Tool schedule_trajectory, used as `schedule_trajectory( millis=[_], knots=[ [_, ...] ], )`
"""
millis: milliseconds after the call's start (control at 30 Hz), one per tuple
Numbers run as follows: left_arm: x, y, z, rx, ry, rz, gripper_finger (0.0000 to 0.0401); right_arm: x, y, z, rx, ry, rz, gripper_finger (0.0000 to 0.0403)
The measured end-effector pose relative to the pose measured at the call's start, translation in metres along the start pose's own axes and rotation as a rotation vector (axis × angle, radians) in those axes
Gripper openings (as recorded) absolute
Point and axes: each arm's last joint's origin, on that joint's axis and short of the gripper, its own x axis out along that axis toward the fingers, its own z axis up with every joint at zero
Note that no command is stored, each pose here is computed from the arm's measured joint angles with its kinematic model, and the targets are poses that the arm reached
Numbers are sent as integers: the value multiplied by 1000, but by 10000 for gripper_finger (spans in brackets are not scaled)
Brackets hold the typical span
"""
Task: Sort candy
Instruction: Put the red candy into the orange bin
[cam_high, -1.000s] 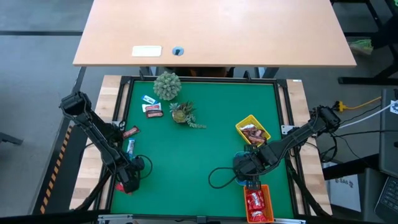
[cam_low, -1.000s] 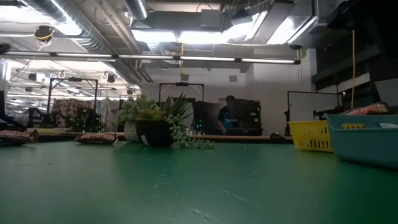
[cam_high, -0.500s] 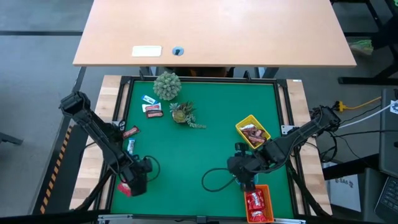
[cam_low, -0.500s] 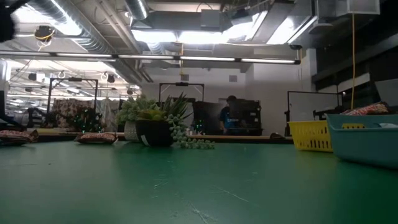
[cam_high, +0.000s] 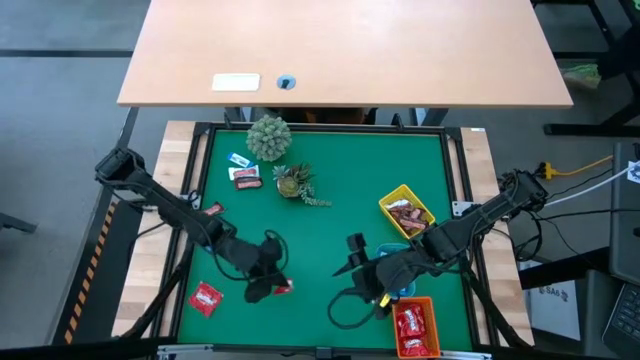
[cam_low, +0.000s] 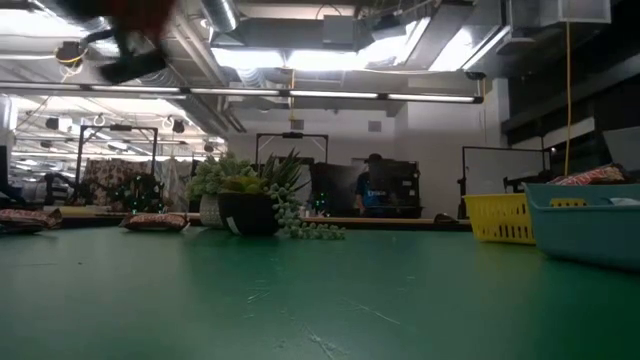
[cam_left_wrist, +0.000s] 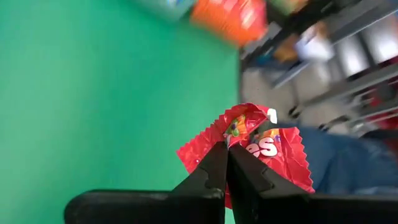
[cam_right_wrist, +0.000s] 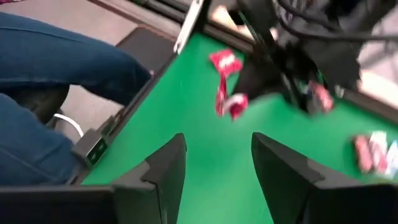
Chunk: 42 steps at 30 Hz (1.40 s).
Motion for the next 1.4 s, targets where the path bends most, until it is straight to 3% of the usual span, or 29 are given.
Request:
schedule_trajectory(
  millis=[133, 267, 433, 600, 867, 1100, 1400],
  knots=[
    [0, -1, 21, 65, -124, -88, 1, 0, -1, 8, -107, -80, -12, 184],
    [-2, 2, 36, 98, -211, -109, 1, 2, -6, 14, -190, -146, -40, 184],
    [-3, 7, 47, 115, -292, -96, 1, 14, -20, 18, -154, -205, -85, 184],
    [-4, 8, 51, 145, -314, -93, 1, 30, -33, 11, -127, -165, -133, 184],
    [-4, 7, 50, 161, -314, -91, 1, 33, -57, 6, 50, -153, -180, 184],
    [-4, 7, 50, 164, -313, -91, 1, 42, -70, -3, 114, -127, -36, 184],
    [-4, 8, 50, 163, -312, -89, 1, 61, -70, -16, 115, -50, 44, 184]
  ],
)
